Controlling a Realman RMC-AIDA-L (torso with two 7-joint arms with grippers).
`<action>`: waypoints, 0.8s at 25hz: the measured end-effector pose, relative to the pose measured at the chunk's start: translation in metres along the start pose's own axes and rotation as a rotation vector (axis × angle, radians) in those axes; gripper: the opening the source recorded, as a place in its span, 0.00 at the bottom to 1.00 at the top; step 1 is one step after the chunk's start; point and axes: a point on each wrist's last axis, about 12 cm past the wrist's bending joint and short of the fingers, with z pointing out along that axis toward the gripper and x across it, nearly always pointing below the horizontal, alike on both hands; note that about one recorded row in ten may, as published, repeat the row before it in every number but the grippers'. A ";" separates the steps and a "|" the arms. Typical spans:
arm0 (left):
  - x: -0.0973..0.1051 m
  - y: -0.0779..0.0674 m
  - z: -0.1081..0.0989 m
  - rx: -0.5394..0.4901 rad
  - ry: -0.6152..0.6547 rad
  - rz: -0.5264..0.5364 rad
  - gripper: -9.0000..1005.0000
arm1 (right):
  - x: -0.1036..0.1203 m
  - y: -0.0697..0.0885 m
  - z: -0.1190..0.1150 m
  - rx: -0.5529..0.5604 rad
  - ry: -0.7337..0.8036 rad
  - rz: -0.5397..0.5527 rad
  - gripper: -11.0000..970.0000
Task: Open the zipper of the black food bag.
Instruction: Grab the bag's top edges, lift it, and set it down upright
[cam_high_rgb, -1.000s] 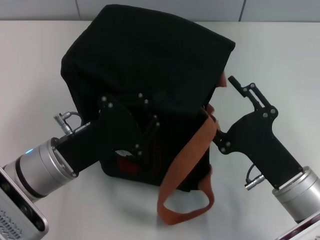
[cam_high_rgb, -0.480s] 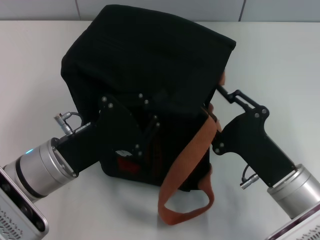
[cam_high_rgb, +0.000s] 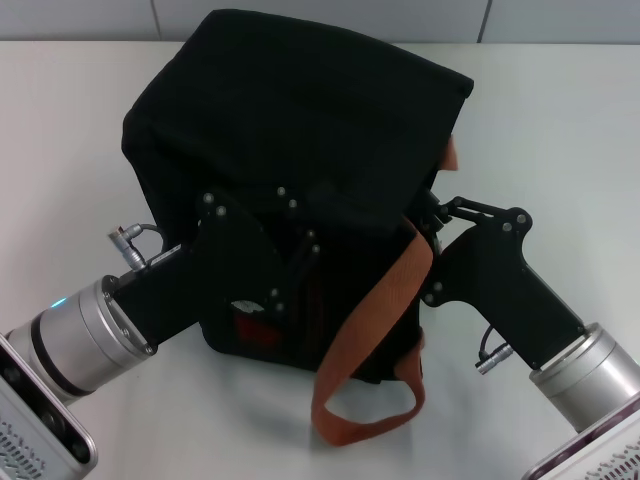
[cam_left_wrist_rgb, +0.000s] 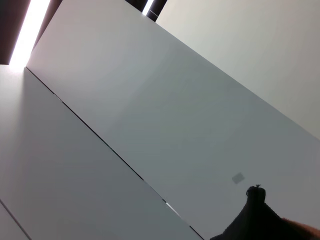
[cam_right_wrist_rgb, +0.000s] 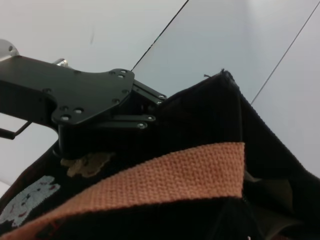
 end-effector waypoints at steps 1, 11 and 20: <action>0.000 0.000 0.000 0.000 0.000 0.000 0.09 | 0.000 0.000 0.000 0.000 -0.001 0.000 0.18; 0.000 0.000 -0.001 -0.006 0.002 0.001 0.09 | 0.009 0.007 -0.009 -0.037 0.086 0.004 0.01; 0.001 0.002 0.000 -0.013 0.008 -0.004 0.09 | 0.022 0.022 -0.048 -0.082 0.261 0.003 0.02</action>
